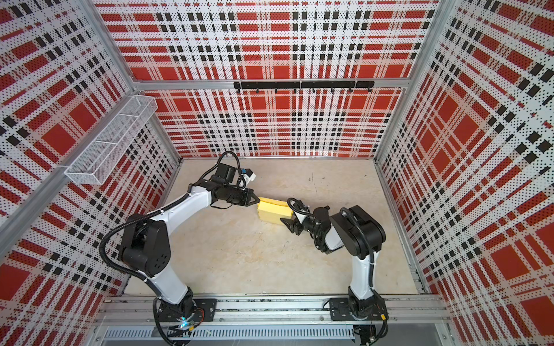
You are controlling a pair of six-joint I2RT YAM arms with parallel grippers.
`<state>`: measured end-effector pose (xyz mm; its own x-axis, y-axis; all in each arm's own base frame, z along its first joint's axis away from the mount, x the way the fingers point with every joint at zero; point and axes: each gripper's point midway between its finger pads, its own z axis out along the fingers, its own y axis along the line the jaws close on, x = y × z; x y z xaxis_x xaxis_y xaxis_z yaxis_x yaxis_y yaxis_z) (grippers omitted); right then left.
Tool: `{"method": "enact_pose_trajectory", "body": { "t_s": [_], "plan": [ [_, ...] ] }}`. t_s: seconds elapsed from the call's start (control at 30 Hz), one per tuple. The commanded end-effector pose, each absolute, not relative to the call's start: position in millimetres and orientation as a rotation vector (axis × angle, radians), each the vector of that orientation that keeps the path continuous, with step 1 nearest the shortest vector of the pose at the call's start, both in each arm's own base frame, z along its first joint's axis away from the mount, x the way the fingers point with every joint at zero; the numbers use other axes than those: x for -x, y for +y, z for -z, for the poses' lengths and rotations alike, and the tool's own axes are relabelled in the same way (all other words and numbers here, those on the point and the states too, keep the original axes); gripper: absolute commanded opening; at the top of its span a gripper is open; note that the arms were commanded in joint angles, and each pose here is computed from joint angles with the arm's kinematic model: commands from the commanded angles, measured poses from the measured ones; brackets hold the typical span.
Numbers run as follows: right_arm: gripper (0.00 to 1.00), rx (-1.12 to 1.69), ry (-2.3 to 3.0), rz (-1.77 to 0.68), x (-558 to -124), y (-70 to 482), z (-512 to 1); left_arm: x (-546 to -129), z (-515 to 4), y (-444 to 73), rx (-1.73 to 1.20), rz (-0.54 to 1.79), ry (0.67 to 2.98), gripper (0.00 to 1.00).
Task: Fold the paper box
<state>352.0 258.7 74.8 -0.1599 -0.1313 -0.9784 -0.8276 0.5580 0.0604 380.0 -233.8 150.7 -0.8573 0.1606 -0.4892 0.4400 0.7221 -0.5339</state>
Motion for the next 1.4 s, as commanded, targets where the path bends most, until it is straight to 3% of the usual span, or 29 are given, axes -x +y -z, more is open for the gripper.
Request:
{"method": "enact_pose_trajectory", "body": {
  "t_s": [0.0,0.93,1.37],
  "plan": [
    [0.61,0.809,1.620,-0.740,-359.0,259.7,-79.4,-386.3,-162.6,-237.0,-0.433,0.984,2.501,0.00],
    [0.59,0.748,1.642,-0.744,-366.7,253.1,-81.8,-376.0,-124.7,-238.0,-0.429,0.899,2.556,0.00],
    [0.80,0.625,1.713,-0.653,-357.2,226.2,-92.6,-375.6,-132.5,-242.1,-0.473,0.859,2.537,0.00]
  ]
}}
